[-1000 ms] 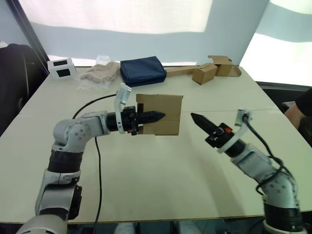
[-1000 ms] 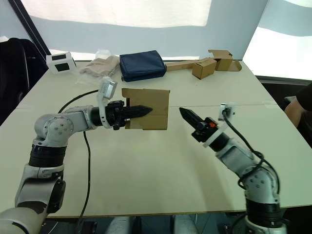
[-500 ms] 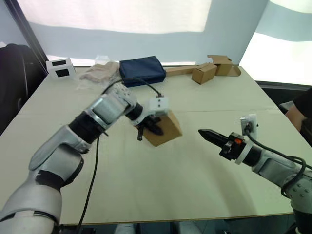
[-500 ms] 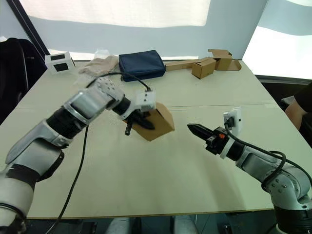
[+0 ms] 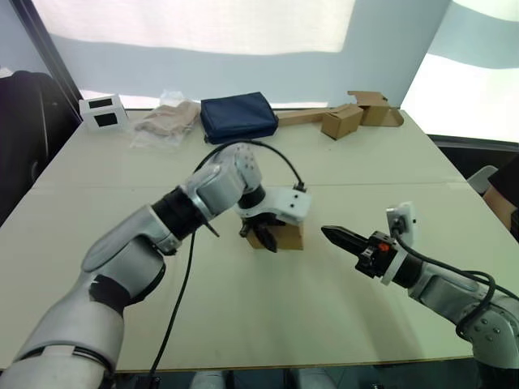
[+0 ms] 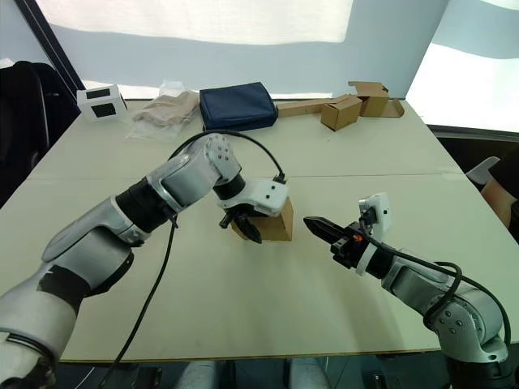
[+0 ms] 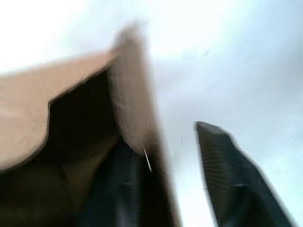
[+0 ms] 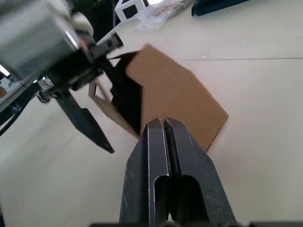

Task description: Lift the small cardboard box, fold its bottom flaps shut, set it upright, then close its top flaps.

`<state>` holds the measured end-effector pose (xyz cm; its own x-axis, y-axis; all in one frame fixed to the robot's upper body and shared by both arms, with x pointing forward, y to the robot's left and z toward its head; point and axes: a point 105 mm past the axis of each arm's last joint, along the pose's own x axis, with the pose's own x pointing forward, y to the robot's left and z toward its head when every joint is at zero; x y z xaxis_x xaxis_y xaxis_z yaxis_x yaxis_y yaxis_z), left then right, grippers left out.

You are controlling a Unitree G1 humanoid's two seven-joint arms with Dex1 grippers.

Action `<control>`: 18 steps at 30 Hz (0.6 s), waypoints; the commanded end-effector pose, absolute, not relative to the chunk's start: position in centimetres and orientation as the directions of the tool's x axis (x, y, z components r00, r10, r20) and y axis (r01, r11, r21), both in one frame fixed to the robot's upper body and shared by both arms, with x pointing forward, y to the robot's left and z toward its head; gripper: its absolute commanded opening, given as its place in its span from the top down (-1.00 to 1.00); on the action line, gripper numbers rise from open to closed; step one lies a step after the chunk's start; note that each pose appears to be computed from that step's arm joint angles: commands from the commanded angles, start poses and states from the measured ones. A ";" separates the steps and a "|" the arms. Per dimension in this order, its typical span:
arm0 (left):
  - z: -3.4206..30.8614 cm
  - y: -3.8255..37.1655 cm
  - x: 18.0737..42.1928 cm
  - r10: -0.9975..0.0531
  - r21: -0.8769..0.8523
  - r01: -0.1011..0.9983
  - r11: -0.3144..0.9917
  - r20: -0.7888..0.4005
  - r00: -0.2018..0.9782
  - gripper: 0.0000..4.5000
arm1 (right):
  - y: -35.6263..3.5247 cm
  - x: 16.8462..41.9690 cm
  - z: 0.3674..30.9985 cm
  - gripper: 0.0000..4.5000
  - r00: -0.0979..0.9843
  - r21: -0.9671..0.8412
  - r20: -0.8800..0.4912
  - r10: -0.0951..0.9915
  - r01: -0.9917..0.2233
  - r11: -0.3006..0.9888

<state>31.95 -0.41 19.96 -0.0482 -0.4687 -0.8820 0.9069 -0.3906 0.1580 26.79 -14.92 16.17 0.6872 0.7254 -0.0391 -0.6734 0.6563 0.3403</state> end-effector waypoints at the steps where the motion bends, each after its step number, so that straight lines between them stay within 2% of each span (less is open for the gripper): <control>1: 24.2 -0.4 31.7 -0.533 0.201 0.924 -0.325 -0.846 -0.003 -0.53 | -14.7 26.5 17.0 1.00 0.685 0.308 -0.009 0.729 -0.692 0.653; 4: 26.4 0.2 31.9 -0.580 0.219 0.942 -0.255 -0.814 0.032 -0.98 | -15.2 26.8 17.1 1.00 0.695 0.295 -0.008 0.719 -0.685 0.666; 9: 28.8 1.9 33.0 -0.661 0.255 0.955 -0.154 -0.745 0.093 -0.98 | -15.9 27.8 17.6 1.00 0.723 0.263 0.003 0.690 -0.667 0.697; 12: 29.4 4.1 34.2 -0.768 0.229 0.973 -0.043 -0.631 0.114 -0.98 | -16.2 29.2 17.8 1.00 0.753 0.224 -0.005 0.658 -0.641 0.734; 15: 28.8 5.7 36.0 -0.854 0.190 0.977 0.101 -0.487 0.183 -0.67 | -16.6 30.6 17.0 1.00 0.787 0.173 -0.058 0.614 -0.598 0.782; 18: 26.1 7.9 37.3 -0.868 0.146 0.962 0.230 -0.416 0.271 -0.15 | -16.5 31.7 16.4 1.00 0.798 0.137 -0.095 0.595 -0.581 0.802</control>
<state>36.83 7.09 25.87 0.2136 -0.8522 -0.4777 0.9766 0.1736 0.1270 31.24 -16.51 15.93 0.7874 0.6068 -0.1092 -0.5856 0.7914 0.1752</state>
